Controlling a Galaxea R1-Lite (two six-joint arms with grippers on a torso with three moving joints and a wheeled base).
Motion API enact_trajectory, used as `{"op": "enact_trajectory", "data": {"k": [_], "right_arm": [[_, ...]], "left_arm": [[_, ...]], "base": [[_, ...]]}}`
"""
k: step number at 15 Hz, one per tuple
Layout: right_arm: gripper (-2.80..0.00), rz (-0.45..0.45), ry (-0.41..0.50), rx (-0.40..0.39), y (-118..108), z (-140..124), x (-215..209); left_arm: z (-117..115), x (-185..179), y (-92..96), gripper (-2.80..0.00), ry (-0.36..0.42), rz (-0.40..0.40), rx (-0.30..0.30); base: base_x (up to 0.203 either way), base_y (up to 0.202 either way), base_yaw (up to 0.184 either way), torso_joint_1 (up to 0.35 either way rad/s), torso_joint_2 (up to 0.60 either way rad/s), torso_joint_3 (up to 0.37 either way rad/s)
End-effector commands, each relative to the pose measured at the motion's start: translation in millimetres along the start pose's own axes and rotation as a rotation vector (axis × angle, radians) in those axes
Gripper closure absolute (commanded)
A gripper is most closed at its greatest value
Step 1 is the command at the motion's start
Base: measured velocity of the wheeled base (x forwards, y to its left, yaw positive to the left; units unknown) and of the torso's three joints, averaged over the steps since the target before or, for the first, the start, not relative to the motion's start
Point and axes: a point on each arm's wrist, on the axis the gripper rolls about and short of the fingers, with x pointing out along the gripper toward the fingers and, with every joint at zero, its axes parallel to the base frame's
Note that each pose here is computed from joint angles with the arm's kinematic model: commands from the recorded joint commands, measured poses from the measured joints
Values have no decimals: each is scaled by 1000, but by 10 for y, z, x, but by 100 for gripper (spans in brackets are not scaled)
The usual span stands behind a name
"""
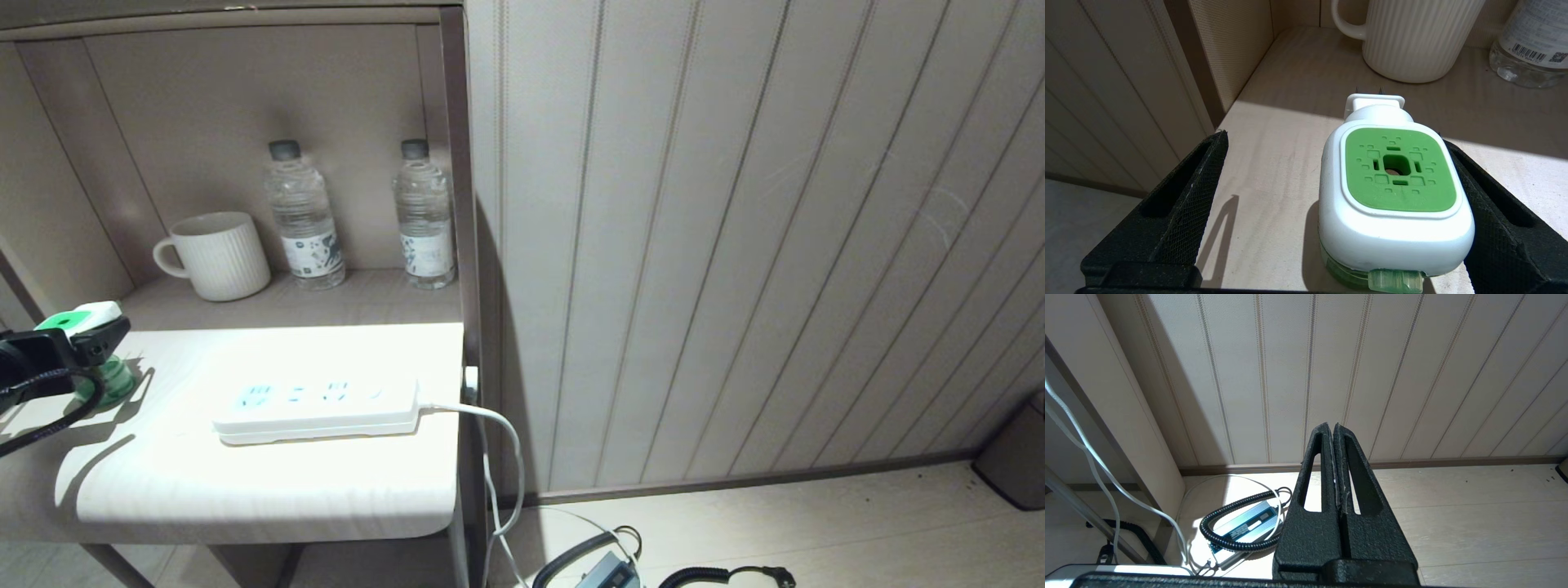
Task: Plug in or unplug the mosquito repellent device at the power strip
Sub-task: Pick up the mosquito repellent liquid
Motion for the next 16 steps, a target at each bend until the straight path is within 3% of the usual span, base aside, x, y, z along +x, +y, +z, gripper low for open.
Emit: {"op": "enact_trajectory", "data": {"k": [1,2,3,12,16], "right_arm": [[0,0,0,0,0,0,0],[0,0,0,0,0,0,0],[0,0,0,0,0,0,0],[0,0,1,0,0,0,0],[0,0,0,0,0,0,0]], "left_arm": [[-14,29,2,-280,4,1,0],[-5,35,2,-280,-1,1,0],[6,41,2,0,-4,1,0],[-35,37,-4,0,10,-2,-2],[158,-157,-129,0,-40,-63,-3]], "base": [[0,0,0,0,0,0],[0,0,0,0,0,0],[0,0,0,0,0,0],[0,0,0,0,0,0],[0,0,0,0,0,0]]}}
